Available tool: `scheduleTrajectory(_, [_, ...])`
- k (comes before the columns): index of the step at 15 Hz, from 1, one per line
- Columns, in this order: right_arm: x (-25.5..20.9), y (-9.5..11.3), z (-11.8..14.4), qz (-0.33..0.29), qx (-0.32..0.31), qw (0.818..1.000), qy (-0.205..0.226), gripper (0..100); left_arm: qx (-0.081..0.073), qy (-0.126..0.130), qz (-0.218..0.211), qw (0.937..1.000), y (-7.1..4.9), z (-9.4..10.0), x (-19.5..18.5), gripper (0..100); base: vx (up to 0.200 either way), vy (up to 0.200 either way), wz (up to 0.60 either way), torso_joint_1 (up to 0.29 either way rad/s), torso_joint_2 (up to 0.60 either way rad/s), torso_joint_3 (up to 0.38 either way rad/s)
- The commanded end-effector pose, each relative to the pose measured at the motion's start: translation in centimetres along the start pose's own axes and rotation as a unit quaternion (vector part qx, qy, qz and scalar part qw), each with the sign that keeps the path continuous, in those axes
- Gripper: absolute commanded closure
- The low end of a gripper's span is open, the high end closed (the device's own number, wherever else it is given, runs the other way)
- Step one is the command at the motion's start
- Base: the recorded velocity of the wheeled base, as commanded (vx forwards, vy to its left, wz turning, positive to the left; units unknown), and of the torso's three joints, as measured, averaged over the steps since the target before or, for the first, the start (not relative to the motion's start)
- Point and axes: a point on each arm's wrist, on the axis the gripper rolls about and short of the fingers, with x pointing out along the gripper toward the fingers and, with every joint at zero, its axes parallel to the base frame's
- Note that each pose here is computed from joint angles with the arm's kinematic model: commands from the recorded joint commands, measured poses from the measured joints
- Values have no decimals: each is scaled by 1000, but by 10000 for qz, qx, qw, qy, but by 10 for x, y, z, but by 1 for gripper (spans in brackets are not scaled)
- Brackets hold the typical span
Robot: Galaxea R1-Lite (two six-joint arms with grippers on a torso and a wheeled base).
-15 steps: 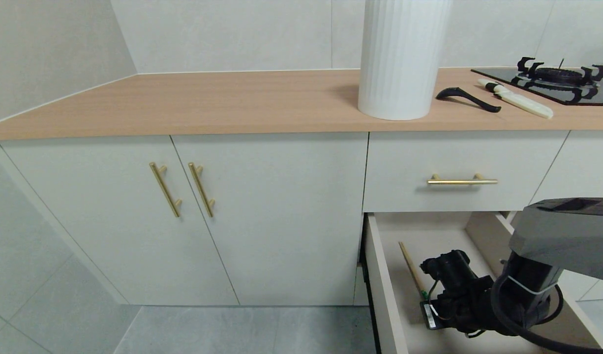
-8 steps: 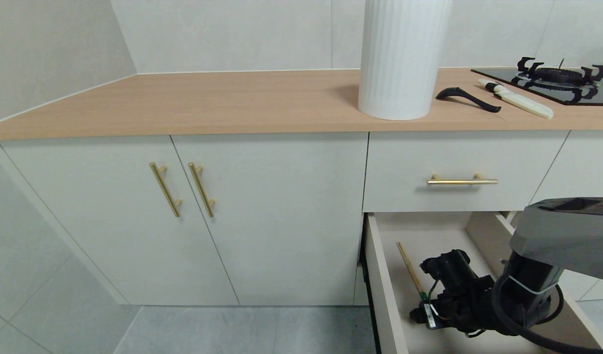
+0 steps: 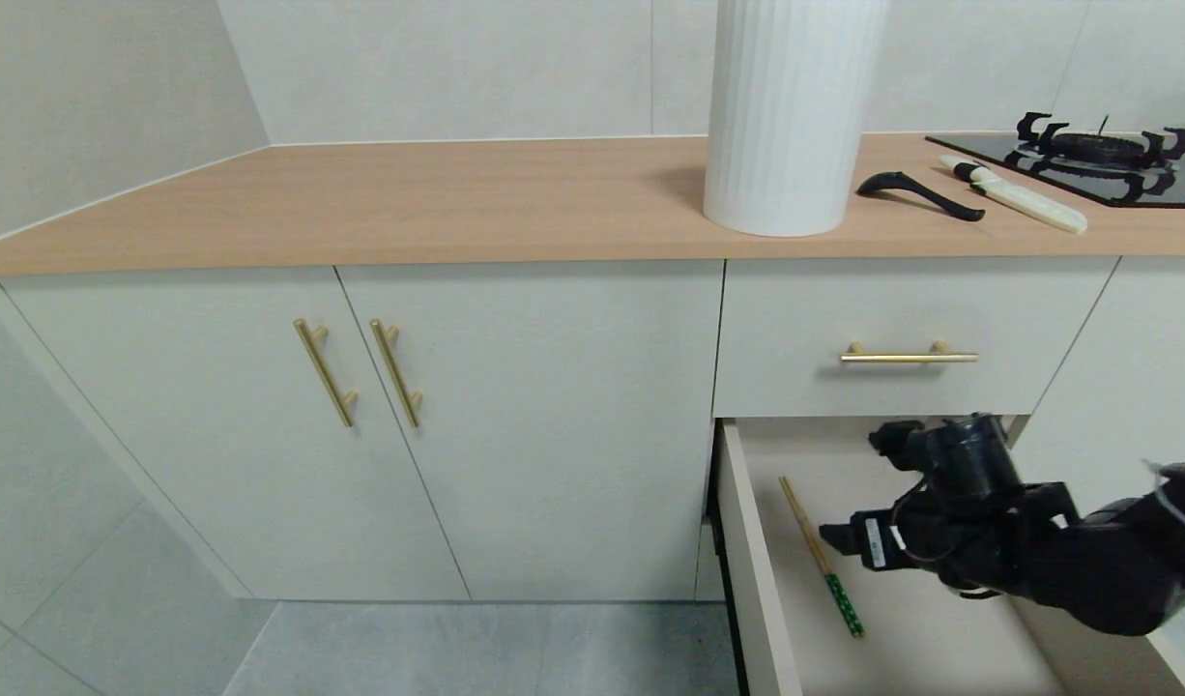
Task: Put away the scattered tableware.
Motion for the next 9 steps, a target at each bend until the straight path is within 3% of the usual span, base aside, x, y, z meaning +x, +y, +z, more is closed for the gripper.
scheduleTrajectory(1, [-67,-27,32,-164,-59,9934,-1130,0,-2,0,2,10000,0,0,0,0,0,0,0,0,0,0])
scheduleTrajectory(5, [-105,-41,47,-294,-24,9830,-1814,0,-2,0,2,10000,0,0,0,0,0,0,0,0,0,0])
scheduleTrajectory(9, [-125,-44,52,-322,-101,9763,-2137,0,-2,0,2,10000,0,0,0,0,0,0,0,0,0,0])
